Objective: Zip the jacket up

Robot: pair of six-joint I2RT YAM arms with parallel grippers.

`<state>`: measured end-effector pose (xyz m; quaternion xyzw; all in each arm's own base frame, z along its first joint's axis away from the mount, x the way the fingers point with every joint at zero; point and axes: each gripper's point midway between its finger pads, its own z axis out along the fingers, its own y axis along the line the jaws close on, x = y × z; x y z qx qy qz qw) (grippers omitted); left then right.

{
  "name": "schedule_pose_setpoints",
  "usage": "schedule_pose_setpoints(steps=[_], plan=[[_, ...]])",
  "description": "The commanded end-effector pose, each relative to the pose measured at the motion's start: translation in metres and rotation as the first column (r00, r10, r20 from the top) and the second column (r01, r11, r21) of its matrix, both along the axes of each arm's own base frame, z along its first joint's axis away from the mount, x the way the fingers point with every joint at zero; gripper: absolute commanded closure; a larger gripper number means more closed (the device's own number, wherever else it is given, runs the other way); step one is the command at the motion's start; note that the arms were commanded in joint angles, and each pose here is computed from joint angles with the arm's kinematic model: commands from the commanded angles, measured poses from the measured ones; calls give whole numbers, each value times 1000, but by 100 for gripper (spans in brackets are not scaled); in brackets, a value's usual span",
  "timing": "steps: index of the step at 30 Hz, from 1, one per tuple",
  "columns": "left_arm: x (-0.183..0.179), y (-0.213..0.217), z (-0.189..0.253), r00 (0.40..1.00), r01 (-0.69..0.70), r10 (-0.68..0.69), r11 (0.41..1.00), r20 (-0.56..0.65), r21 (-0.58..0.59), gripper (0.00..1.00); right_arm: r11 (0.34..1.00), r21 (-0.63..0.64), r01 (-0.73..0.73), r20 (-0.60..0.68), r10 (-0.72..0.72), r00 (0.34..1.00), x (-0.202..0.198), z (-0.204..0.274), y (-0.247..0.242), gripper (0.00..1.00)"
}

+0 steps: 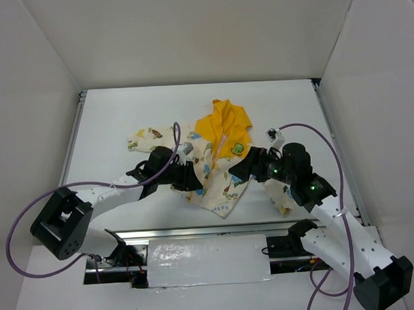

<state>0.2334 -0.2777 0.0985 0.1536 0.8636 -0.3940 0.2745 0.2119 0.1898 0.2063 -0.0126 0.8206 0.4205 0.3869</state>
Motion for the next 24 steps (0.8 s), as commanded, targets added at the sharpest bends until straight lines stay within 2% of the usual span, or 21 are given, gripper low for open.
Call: schedule_pose_setpoints(steps=[1,8,10,12,14,15,16,21,24], plan=[[-13,-15,0,996,80,-83,992,-29,-96,63,999,5,41,82,-41,996,14,17,3,0],[0,2,-27,999,-24,25,999,-45,35,62,998,-26,64,24,-63,998,18,-11,2,0],[2,4,-34,998,-28,32,998,-55,61,65,998,-26,59,24,-58,998,17,-13,3,0],[2,5,-38,997,-29,34,997,-63,69,74,998,-30,59,16,-59,998,17,-17,3,0],[2,3,-38,998,-28,31,998,-60,60,83,998,-37,57,5,-57,998,17,-24,4,0],[2,3,-38,997,-30,33,998,-63,53,94,998,-35,53,4,-53,999,18,-25,5,0],[2,2,-37,997,-35,38,998,-63,49,99,998,-35,46,-3,-47,999,17,-29,7,0],[1,-7,-22,998,-33,31,999,-57,-40,100,1000,12,-19,-78,19,997,12,-51,27,1],[0,-16,-7,999,-25,19,992,-49,-126,100,998,52,-35,-59,39,998,16,-49,44,6]])
